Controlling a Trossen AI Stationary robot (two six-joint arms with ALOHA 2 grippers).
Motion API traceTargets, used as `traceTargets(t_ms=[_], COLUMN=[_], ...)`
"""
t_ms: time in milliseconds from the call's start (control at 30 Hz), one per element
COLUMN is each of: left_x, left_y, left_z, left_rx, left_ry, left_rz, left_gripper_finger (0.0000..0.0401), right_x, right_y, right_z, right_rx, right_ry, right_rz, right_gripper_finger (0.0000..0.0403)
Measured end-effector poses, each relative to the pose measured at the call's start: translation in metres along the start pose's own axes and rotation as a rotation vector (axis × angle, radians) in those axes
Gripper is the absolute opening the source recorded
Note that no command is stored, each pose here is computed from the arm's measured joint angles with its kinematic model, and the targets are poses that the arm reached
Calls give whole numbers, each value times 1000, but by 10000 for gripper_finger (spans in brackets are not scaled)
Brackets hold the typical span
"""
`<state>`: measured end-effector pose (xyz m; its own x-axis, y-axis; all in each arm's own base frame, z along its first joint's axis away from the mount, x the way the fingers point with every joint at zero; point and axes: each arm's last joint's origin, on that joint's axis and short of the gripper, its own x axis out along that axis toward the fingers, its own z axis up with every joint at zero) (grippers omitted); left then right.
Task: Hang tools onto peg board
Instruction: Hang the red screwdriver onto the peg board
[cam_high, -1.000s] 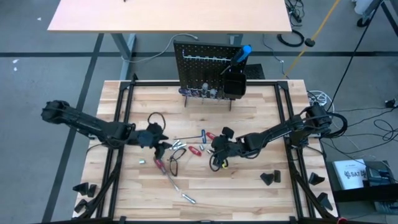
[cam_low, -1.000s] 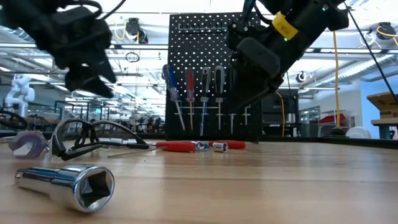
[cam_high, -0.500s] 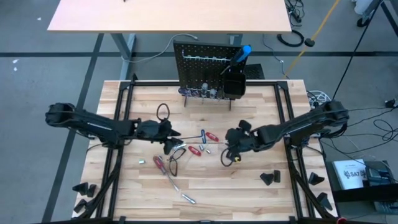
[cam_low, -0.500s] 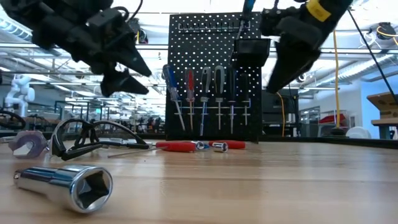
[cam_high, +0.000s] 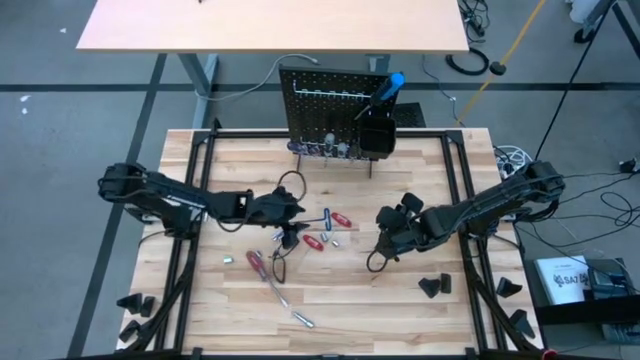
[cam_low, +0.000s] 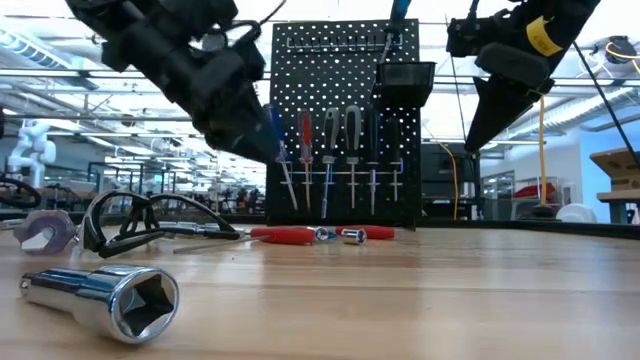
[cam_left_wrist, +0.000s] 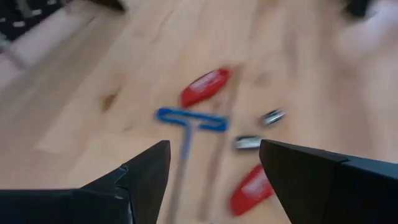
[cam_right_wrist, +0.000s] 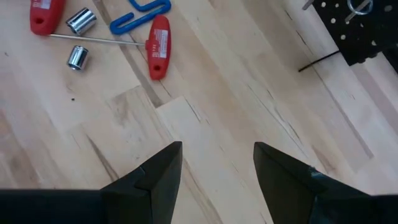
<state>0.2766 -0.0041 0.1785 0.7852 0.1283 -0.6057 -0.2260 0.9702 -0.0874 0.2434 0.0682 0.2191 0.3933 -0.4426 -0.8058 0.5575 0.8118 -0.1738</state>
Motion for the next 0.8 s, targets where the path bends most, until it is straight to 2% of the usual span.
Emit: traceTargets(t_ms=[100,300,400,533,667,800], left_x=[11,35,41,42,44,49], left_y=[3,18,21,22,23,27], left_z=[0,-12,-16,-18,-20,-24], left_rx=[35,33,38,107,154,144], left_ry=[59,154,180,193,203,230], left_rz=[45,64,71,65,62,56], left_gripper_finger=[256,256,256,254,239,214], right_x=[0,0,0,0,0,0], right_y=[0,1,1,1,1,0], right_z=[0,1,1,1,2,2], right_rx=[1,-3,-3,-2,-1,1], right_ry=[-2,-26,-25,-25,-28,-47], right_rz=[0,-9,-9,-8,-8,-25], right_gripper_finger=[192,192,192,192,192,192])
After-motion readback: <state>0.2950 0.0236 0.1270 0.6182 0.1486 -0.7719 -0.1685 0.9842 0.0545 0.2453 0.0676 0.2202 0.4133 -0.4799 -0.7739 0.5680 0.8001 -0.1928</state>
